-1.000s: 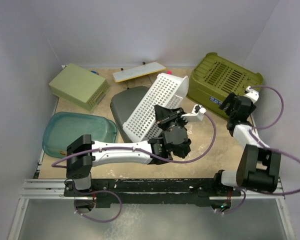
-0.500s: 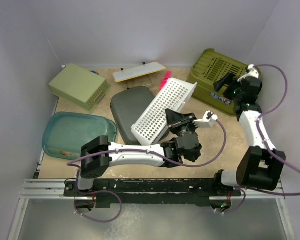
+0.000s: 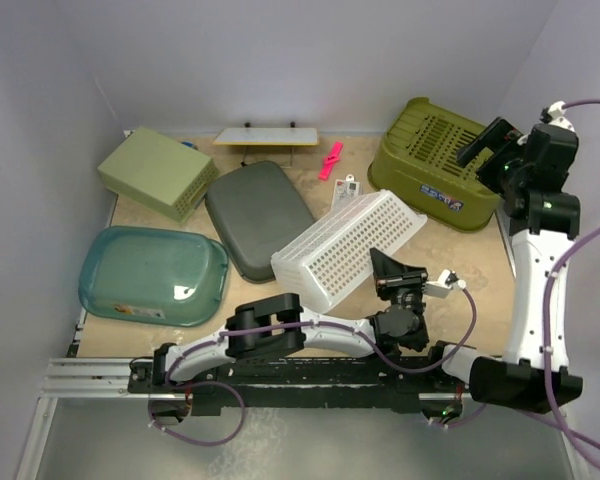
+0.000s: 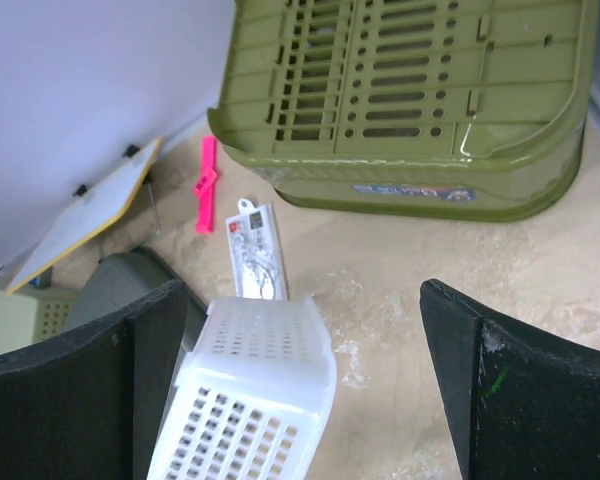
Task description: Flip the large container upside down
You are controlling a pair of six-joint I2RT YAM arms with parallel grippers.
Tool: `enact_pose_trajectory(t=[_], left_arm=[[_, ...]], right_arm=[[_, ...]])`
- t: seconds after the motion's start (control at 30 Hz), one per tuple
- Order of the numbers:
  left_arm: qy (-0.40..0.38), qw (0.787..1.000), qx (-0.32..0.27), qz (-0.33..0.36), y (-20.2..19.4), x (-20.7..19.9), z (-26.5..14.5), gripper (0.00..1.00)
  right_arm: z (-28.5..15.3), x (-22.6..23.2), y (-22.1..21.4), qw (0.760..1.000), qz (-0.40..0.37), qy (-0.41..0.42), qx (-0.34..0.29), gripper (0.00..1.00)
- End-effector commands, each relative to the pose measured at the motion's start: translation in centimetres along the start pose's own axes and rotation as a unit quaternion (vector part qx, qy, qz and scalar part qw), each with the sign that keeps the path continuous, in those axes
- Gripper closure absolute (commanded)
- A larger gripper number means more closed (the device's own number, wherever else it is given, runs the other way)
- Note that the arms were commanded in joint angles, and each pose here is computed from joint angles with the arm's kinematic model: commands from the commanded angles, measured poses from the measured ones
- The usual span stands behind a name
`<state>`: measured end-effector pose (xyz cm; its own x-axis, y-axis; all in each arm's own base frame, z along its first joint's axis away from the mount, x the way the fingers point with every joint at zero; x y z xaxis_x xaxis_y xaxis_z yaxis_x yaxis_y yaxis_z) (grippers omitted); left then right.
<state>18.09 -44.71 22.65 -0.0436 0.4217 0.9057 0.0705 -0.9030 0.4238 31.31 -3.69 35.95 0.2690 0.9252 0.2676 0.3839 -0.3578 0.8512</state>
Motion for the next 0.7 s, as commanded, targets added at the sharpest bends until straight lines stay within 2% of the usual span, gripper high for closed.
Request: enact_pose_trajectory(t=[0.0, 0.07, 0.17, 0.27, 0.5, 0.67], left_arm=[[-0.010, 0.993, 0.045, -0.108, 0.3, 0.4, -0.7, 0.76], [-0.013, 0.991, 0.050, -0.122, 0.8, 0.5, -1.0, 0.57], [-0.017, 0.987, 0.058, -0.146, 1.5, 1.1, -1.9, 0.46], [-0.021, 0.982, 0.065, -0.176, 2.4, 1.9, -3.3, 0.39], [-0.019, 0.968, 0.065, -0.243, 3.7, 3.1, -6.4, 0.32], [-0.008, 0.971, 0.062, -0.232, 3.2, 1.9, -6.6, 0.26]], right_arm=[[-4.7, -0.1, 2.8, 0.998, -0.024, -0.022, -0.047, 0.00], [-5.6, 0.0, 3.1, 0.998, -0.027, -0.022, -0.055, 0.00], [-6.3, 0.0, 3.2, 0.997, -0.027, -0.020, -0.062, 0.00], [-6.6, 0.1, 3.0, 0.997, -0.026, -0.018, -0.064, 0.00], [-8.5, 0.6, 4.6, 0.996, -0.030, -0.012, -0.087, 0.00], [-9.4, 1.1, 5.1, 0.995, -0.031, 0.001, -0.094, 0.00]])
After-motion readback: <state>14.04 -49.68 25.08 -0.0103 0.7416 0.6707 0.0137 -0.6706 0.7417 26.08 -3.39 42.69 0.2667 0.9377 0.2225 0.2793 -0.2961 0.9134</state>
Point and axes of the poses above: each gripper's point midway between its finger pads, its own z axis out along the fingers, its own x axis along the line the jaws close on, y = z × x, the point moved 4 cm from there along -z, back along the fingers, and after that the axes turned 13 degrees about -z, right-handed, at the moved point
